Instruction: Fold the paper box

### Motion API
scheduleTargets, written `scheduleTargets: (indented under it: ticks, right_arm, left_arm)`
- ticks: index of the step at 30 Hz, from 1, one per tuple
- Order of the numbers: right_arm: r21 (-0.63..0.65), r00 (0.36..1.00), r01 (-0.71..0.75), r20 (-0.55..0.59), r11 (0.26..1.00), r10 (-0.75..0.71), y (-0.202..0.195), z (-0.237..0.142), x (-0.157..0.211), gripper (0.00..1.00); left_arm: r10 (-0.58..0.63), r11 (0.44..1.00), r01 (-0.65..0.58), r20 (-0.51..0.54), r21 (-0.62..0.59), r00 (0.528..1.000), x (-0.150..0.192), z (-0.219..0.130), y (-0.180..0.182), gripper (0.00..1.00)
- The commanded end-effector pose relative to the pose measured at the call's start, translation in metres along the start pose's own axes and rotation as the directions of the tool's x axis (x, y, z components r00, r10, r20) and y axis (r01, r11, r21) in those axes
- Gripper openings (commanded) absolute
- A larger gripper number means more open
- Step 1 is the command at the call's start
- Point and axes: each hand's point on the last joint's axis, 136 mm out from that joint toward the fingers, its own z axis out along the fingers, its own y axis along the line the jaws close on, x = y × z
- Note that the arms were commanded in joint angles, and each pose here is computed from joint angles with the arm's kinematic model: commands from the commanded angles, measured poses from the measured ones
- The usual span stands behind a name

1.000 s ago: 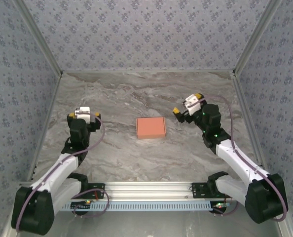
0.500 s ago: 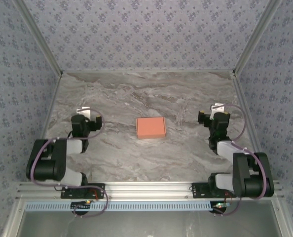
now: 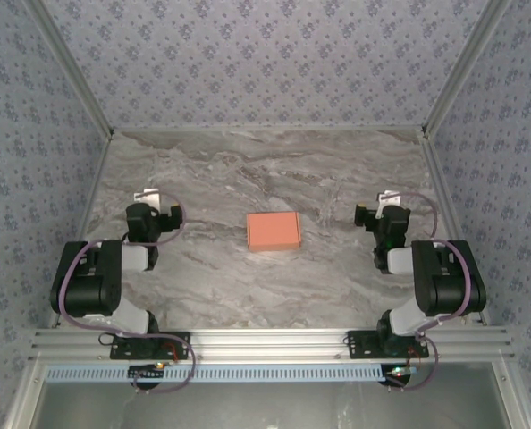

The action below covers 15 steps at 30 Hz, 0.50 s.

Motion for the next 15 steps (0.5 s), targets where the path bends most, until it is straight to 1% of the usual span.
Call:
scheduleTargets:
  ticks: [1,4,9,15]
  right_arm:
    - [0.005,1.000,-0.010,0.024,1.000,0.010,-0.002,0.002,-0.011,1.00]
    - [-0.015,1.000,0.003,0.020,1.000,-0.003,0.002,0.002,-0.012,1.00]
    - [-0.116,1.000,0.009,-0.007,0.993,-0.010,0.014,0.004,-0.010,1.00]
    - [-0.140,1.000,-0.008,-0.019,0.990,0.005,0.014,0.007,-0.010,1.00]
  left_arm:
    - [-0.018,1.000,0.017,0.043,0.011,0.999,-0.015,0.002,0.000,0.99]
    - [-0.017,1.000,0.017,0.041,0.012,0.999,-0.015,0.002,-0.001,0.99]
    - [-0.017,1.000,0.017,0.042,0.012,0.999,-0.015,0.002,-0.001,0.99]
    - [-0.016,1.000,0.016,0.040,0.010,0.999,-0.014,0.002,0.000,0.99]
